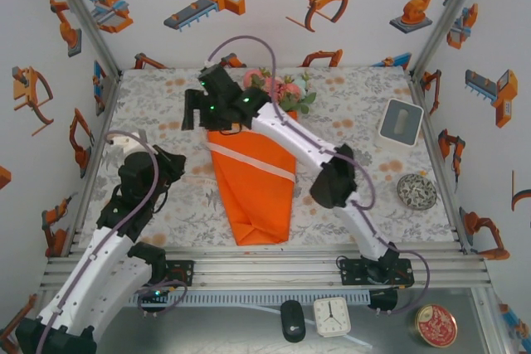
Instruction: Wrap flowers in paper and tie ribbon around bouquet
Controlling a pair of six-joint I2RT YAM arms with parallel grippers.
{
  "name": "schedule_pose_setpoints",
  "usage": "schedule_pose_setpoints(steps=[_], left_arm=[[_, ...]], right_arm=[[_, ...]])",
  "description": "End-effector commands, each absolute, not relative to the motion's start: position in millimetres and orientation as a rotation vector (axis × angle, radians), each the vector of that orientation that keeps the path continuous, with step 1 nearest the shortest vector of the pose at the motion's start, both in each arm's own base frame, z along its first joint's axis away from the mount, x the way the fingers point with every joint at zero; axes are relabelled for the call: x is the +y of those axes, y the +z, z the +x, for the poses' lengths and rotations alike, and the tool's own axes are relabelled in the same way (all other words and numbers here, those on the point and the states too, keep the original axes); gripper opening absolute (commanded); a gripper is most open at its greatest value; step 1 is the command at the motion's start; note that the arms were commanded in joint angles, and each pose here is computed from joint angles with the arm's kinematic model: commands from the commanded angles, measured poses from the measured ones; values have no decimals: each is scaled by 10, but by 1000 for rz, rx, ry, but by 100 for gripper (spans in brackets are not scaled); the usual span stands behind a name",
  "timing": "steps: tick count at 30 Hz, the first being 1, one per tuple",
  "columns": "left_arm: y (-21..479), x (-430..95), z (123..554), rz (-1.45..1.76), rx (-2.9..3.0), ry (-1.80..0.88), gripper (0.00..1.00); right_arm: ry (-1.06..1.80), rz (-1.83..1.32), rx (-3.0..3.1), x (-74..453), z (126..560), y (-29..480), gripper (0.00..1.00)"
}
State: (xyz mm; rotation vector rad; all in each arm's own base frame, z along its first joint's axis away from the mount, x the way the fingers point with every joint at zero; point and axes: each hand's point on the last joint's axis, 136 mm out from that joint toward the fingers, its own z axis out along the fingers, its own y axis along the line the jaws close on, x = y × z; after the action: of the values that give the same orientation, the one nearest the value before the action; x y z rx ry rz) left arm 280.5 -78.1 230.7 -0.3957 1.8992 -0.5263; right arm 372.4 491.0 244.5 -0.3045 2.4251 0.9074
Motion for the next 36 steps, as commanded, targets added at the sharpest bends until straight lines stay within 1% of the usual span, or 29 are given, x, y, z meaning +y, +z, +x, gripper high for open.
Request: schedule_pose_setpoints(steps=[1, 3, 5, 7, 9, 10, 11, 13, 14, 15, 17, 19, 22, 25, 27, 28, 30, 32, 36], left_arm=[[2897, -1252, 2953, -37, 1793, -623, 5], [3105, -1604, 3066, 148, 1766, -670, 5], [3209, -2045, 3200, 349, 1754, -687, 5], [3185, -2583, 3340, 547, 1765, -669, 5], [3040, -3117, 3421, 704, 1771, -681, 5], [2956, -3378, 3430, 770, 1765, -693, 9], [2831, -3590, 3424, 829, 1767, -701, 17], [2604, -3934, 3372, 949, 1764, -687, 48], [2539, -4008, 3358, 976, 1768, -684, 59], [2523, -4050, 3346, 989, 1765, -692, 67], [2554, -4003, 3357, 981, 1760, -672, 74], [2622, -3877, 3379, 973, 1757, -607, 74], [2757, -3529, 3477, 890, 1792, -509, 74], [2726, -3007, 3636, 769, 1921, -437, 74], [2577, -2691, 3684, 774, 2018, -374, 74], [2471, -2576, 3705, 789, 2066, -342, 74], [2275, -2383, 3739, 836, 2150, -295, 70], [2098, -2257, 3741, 894, 2211, -273, 69], [1902, -2040, 3810, 942, 2273, -208, 66]], right_arm=[[908, -178, 2134, 4136, 3893, 3546, 74], [818, -51, 2123, 3616, 3957, 3558, 73], [708, 103, 2117, 3047, 4009, 3486, 72], [605, 284, 2096, 2451, 3992, 3355, 72], [555, 425, 2081, 2015, 3912, 3162, 71], [552, 476, 2068, 1851, 3828, 3114, 71], [537, 512, 2067, 1723, 3780, 3028, 71], [513, 552, 2081, 1541, 3682, 2869, 71], [500, 559, 2093, 1487, 3652, 2799, 71], [487, 564, 2105, 1434, 3621, 2745, 71], [478, 548, 2128, 1399, 3597, 2660, 71], [479, 493, 2152, 1435, 3625, 2602, 71], [528, 299, 2186, 1698, 3736, 2542, 71], [566, 64, 2227, 2000, 3875, 2391, 71], [522, -73, 2280, 2134, 4007, 2218, 70], [511, -125, 2313, 2202, 4059, 2139, 68], [523, -249, 2375, 2365, 4128, 1960, 61], [556, -378, 2376, 2495, 4138, 1834, 62], [575, -675, 2330, 2674, 4080, 1633, 67]])
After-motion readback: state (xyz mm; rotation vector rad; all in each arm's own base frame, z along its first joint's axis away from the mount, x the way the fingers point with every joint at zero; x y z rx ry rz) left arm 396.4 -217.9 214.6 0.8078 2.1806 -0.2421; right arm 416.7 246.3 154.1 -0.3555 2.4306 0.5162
